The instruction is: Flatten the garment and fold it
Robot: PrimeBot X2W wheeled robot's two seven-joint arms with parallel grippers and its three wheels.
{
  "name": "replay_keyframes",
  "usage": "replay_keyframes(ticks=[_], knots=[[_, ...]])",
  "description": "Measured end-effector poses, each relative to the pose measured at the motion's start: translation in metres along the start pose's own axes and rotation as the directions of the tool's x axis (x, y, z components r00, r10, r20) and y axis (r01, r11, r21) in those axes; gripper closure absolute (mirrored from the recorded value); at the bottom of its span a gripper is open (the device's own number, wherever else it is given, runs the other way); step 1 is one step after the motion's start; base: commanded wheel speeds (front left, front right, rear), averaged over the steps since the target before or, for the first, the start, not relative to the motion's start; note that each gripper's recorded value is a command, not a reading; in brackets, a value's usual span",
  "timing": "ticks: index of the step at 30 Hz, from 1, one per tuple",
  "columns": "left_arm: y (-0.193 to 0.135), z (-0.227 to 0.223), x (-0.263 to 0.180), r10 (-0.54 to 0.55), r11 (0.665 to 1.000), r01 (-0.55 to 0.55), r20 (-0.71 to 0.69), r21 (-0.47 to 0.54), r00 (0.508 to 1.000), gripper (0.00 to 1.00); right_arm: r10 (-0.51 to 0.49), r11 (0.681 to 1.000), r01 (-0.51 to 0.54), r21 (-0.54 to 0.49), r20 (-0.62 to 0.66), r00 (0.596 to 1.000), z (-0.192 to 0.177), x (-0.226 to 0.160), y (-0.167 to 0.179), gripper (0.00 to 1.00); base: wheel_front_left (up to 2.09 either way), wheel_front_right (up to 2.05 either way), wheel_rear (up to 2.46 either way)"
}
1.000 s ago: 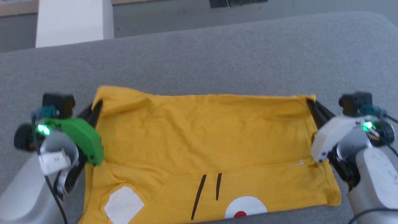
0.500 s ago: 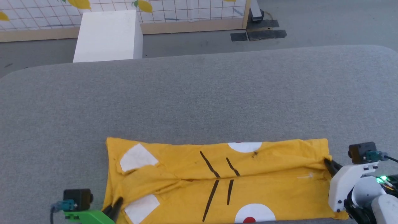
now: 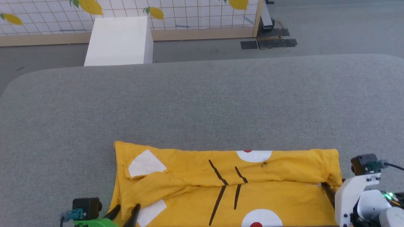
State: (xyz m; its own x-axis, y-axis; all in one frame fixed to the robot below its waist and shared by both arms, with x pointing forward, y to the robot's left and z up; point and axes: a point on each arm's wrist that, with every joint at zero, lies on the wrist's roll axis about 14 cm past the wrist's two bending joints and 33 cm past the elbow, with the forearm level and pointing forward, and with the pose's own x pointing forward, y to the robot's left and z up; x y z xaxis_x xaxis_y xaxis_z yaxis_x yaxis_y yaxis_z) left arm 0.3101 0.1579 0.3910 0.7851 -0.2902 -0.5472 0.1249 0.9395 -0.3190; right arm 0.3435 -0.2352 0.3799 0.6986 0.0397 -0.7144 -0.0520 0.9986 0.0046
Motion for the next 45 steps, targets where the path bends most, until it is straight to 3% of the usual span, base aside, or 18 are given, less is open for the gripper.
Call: replay_keyframes(ticks=[7,13,21,24,27,30,31,37,38,39,40,41,42,45], knots=[[0.007,0.048,-0.012,0.072,0.996,-0.084,0.294,0.028,0.953,0.0,-0.011,0.996,-0.001,0.085,0.14,0.99,0.006,-0.026,0.005,0.0,0.0,0.0,0.0],[0.015,0.097,-0.021,0.122,0.98,-0.183,0.506,0.074,0.854,0.0,-0.057,0.987,0.001,0.161,0.345,0.937,0.038,-0.044,0.006,0.0,0.0,0.0,0.0],[0.0,0.157,-0.026,0.077,0.97,-0.21,0.672,0.12,0.737,0.0,-0.161,0.963,0.043,0.266,0.439,0.884,0.049,-0.048,-0.014,0.0,0.0,0.0,0.0],[-0.003,0.168,-0.028,0.074,0.974,-0.202,0.703,0.101,0.708,0.0,-0.196,0.94,0.046,0.337,0.424,0.885,0.047,-0.042,-0.026,0.0,0.0,0.0,0.0],[-0.003,0.173,-0.028,0.079,0.973,-0.211,0.719,0.095,0.69,0.0,-0.198,0.924,0.054,0.38,0.353,0.914,0.033,-0.029,-0.029,0.0,0.0,0.0,0.0],[-0.003,0.178,-0.027,0.083,0.971,-0.221,0.729,0.095,0.679,0.0,-0.166,0.923,0.058,0.38,0.257,0.952,0.017,-0.015,-0.022,0.0,0.0,0.0,0.0],[-0.001,0.181,-0.024,0.094,0.969,-0.23,0.733,0.087,0.673,0.0,-0.135,0.93,0.075,0.36,0.146,0.98,0.0,-0.006,-0.016,0.0,0.0,0.0,0.0],[-0.001,0.177,-0.017,0.089,0.969,-0.227,0.72,0.098,0.688,0.0,-0.079,0.944,0.079,0.321,-0.013,0.997,-0.014,0.004,-0.007,0.0,0.0,0.0,0.0],[-0.001,0.175,-0.015,0.088,0.969,-0.225,0.716,0.098,0.693,0.0,-0.07,0.945,0.077,0.317,-0.032,0.997,-0.015,0.004,-0.007,0.1,0.0,0.0,0.0],[0.0,0.174,-0.014,0.09,0.97,-0.223,0.712,0.095,0.696,0.0,-0.064,0.949,0.074,0.308,-0.044,0.997,-0.014,0.004,-0.006,0.51,0.0,0.0,0.0],[0.0,0.172,-0.013,0.09,0.971,-0.219,0.708,0.093,0.7,0.0,-0.06,0.95,0.072,0.303,-0.048,0.997,-0.013,0.004,-0.005,0.56,0.0,0.0,0.0],[0.001,0.171,-0.012,0.092,0.971,-0.219,0.705,0.091,0.703,0.0,-0.055,0.953,0.067,0.295,-0.05,0.997,-0.012,0.005,-0.003,0.86,0.0,0.0,0.0],[0.001,0.17,-0.011,0.092,0.972,-0.219,0.703,0.091,0.705,0.0,-0.049,0.956,0.061,0.285,-0.049,0.998,-0.011,0.005,-0.001,0.99,0.0,0.0,0.0],[0.003,0.167,-0.009,0.098,0.973,-0.215,0.697,0.082,0.71,0.0,-0.025,0.963,0.041,0.267,-0.063,0.998,-0.009,0.005,0.008,1.0,0.0,0.0,0.0]])
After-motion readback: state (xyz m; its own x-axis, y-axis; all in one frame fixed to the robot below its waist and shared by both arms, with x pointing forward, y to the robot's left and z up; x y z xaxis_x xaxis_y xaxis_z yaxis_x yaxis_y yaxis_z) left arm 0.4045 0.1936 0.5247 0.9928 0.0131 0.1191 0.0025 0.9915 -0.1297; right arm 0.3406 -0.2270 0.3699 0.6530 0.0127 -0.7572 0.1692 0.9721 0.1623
